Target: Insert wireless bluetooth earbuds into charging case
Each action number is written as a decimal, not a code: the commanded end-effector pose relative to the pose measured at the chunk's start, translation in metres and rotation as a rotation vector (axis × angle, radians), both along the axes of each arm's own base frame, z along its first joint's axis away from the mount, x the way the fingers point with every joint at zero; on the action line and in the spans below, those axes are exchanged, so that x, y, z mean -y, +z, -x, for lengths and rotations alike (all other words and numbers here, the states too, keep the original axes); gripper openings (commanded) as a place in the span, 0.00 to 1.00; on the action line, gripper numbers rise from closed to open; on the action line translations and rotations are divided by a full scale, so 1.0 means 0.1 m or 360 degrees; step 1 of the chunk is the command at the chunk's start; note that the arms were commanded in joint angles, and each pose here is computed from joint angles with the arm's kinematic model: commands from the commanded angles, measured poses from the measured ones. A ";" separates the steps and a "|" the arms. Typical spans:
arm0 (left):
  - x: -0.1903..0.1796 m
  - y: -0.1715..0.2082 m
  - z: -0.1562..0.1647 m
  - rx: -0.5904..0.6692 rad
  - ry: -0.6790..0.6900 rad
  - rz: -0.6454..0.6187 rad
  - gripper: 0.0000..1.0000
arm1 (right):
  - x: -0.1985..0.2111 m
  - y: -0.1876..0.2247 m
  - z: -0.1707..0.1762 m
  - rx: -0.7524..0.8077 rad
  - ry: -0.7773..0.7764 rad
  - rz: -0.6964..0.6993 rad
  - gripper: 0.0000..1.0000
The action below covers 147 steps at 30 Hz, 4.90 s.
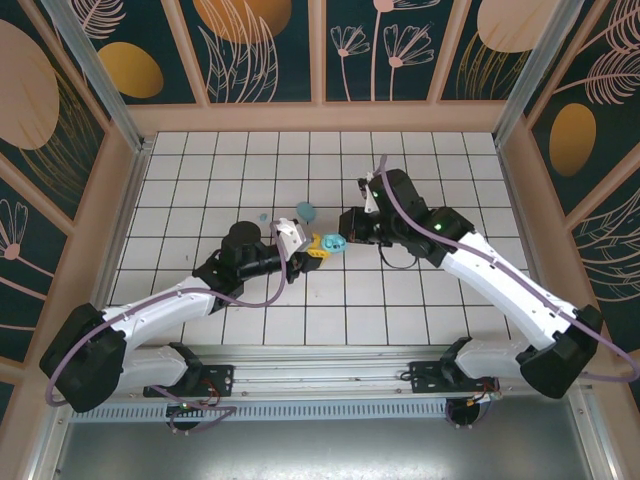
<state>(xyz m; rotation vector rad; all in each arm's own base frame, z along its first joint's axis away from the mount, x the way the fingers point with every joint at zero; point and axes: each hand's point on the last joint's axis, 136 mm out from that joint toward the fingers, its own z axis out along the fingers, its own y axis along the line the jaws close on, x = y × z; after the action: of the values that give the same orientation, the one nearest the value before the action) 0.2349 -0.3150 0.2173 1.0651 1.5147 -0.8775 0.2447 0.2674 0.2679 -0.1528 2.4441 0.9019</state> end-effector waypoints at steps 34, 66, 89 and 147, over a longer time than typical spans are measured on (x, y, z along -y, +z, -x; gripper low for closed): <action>-0.03 1.07 0.22 0.0142 -0.0117 0.0536 0.06 | -0.23 0.46 0.27 -0.0119 0.0219 -0.0839 0.44; -0.85 -0.47 -0.46 -0.0217 0.0961 -0.0153 0.88 | 1.87 -2.08 -1.11 -0.0377 -0.0700 -0.0343 0.05; -1.11 -0.62 -0.87 -0.0444 0.1339 -0.0285 0.99 | 2.15 -2.29 -1.40 -0.0467 -0.0788 0.0203 0.58; -1.52 -0.84 -0.85 -0.0874 0.1492 -0.0417 0.99 | -0.98 -2.53 -1.91 0.0103 0.0370 0.0842 0.47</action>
<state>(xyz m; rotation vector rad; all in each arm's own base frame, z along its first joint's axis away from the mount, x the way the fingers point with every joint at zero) 0.3204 -0.1714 0.1276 0.1678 2.3479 -0.3344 0.4523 0.3686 0.0282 -0.5799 2.5387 0.3757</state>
